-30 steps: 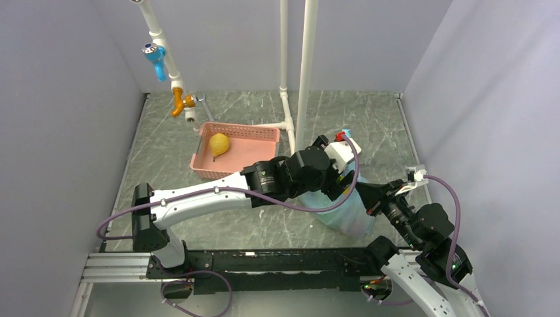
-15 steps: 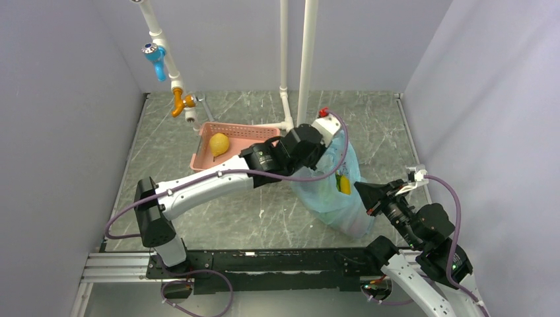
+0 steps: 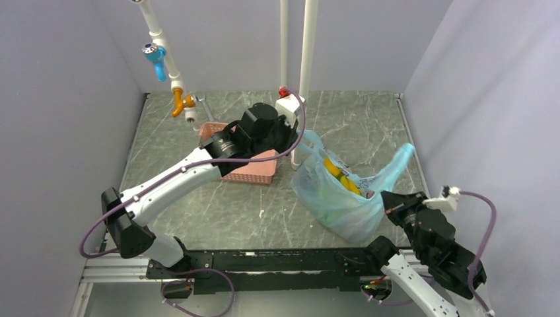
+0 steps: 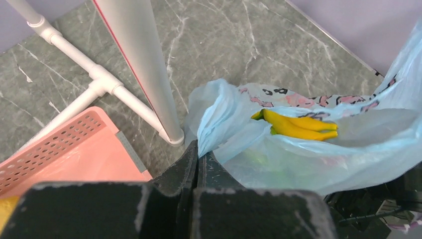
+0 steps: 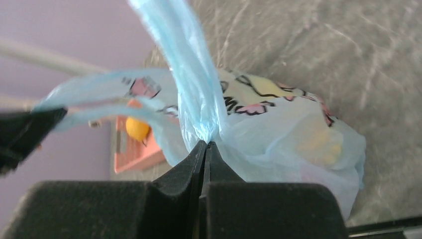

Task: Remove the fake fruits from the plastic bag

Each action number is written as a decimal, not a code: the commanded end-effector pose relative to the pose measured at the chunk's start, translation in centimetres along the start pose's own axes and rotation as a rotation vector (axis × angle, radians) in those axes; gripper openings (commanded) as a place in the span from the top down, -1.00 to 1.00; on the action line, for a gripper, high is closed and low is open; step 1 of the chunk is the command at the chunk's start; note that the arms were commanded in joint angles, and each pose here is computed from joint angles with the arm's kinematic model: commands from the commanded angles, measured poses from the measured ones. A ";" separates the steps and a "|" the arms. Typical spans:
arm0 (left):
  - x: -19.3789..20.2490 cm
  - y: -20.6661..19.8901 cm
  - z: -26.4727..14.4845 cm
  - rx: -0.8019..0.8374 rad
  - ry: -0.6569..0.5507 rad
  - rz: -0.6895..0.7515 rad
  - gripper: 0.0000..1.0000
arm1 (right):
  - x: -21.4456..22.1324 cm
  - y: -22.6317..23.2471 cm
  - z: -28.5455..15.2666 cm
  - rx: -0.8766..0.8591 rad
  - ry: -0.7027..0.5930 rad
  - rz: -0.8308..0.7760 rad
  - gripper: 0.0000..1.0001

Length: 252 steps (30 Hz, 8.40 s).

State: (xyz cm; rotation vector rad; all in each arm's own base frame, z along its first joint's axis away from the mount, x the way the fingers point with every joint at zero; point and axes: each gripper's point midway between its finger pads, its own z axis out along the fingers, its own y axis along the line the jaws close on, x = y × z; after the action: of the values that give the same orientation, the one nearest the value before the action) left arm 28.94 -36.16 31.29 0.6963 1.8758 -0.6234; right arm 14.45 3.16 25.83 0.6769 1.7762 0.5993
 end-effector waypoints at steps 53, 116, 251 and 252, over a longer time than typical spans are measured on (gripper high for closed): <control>-1.9 -0.3 -5.2 0.092 -0.031 0.070 1.00 | 7.1 7.2 8.1 -0.062 0.548 -0.951 -0.59; 12.4 -14.2 1.3 -0.068 0.260 -1.405 -0.16 | 4.4 9.7 6.9 -0.193 0.296 -0.729 1.00; 6.6 -15.5 1.6 0.361 -0.013 -0.098 0.20 | 6.8 8.1 -0.4 -0.271 0.589 -0.525 1.00; 7.2 -15.7 2.1 0.361 0.000 -0.089 0.20 | 6.8 8.0 -0.3 -0.267 0.587 -0.526 1.00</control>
State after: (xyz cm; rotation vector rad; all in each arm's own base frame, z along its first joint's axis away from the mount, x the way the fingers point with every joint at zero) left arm 16.62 -45.65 25.99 0.8187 1.8802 -1.0346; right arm 13.30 12.14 26.22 -0.0998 2.2958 0.6184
